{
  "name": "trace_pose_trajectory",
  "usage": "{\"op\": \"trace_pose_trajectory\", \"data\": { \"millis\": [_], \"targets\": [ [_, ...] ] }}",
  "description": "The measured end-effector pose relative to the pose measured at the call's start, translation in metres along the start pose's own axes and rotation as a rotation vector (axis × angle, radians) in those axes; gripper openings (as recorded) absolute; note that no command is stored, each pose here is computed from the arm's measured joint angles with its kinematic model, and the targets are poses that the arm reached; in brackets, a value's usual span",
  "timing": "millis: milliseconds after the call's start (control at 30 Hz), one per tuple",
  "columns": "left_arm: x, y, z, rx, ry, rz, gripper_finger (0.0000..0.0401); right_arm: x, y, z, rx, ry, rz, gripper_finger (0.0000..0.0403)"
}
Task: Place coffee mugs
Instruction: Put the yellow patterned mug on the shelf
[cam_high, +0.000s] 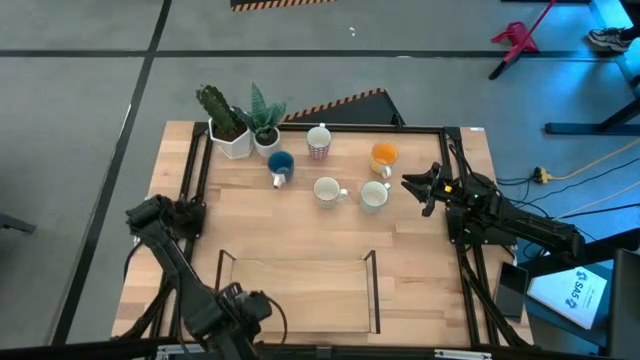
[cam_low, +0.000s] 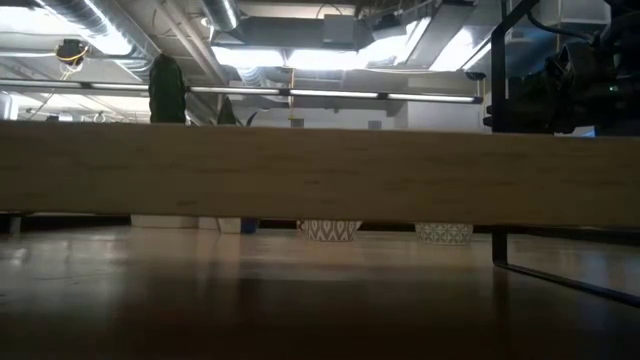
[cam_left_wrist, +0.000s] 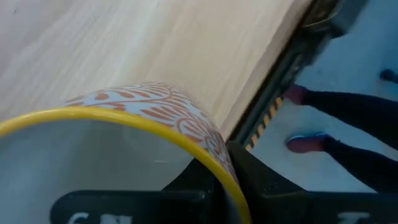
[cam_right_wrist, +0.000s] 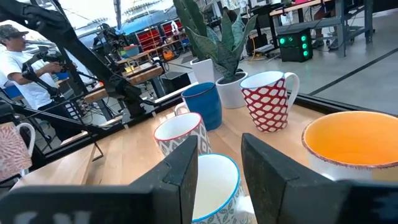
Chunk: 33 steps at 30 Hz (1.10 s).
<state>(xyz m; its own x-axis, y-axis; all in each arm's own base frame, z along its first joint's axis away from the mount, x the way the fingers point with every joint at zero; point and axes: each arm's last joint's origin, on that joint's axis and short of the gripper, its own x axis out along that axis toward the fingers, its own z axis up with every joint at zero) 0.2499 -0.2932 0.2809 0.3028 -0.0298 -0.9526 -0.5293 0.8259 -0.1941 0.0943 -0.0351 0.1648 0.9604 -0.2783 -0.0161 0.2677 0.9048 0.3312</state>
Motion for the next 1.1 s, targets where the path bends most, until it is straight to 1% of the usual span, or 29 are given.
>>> {"op": "trace_pose_trajectory", "data": {
  "millis": [100,300,467,567,967,1100],
  "targets": [
    [0.009,-0.002,-0.002,-0.003,0.029,0.02,0.0016,0.0,0.0,0.0,0.0,-0.001,-0.004,0.0111],
    [0.025,-0.005,0.001,-0.022,0.141,0.039,0.0016,0.0,-0.001,0.0,0.0,-0.004,-0.025,0.0111],
    [0.027,-0.005,0.005,-0.011,0.143,0.042,0.0016,0.0,-0.001,0.0,0.0,-0.004,-0.025,0.0111],
    [0.028,-0.004,0.008,0.0,0.167,0.042,0.0016,0.0,-0.001,0.0,0.0,-0.004,-0.025,0.0111],
    [0.031,-0.002,0.006,0.055,0.185,0.044,0.0016,0.0,-0.001,0.0,0.0,-0.002,-0.018,0.0111],
    [0.036,0.0,0.005,0.039,0.203,0.062,0.0016,0.0,-0.001,0.0,0.0,-0.002,-0.017,0.0111]
  ]
}}
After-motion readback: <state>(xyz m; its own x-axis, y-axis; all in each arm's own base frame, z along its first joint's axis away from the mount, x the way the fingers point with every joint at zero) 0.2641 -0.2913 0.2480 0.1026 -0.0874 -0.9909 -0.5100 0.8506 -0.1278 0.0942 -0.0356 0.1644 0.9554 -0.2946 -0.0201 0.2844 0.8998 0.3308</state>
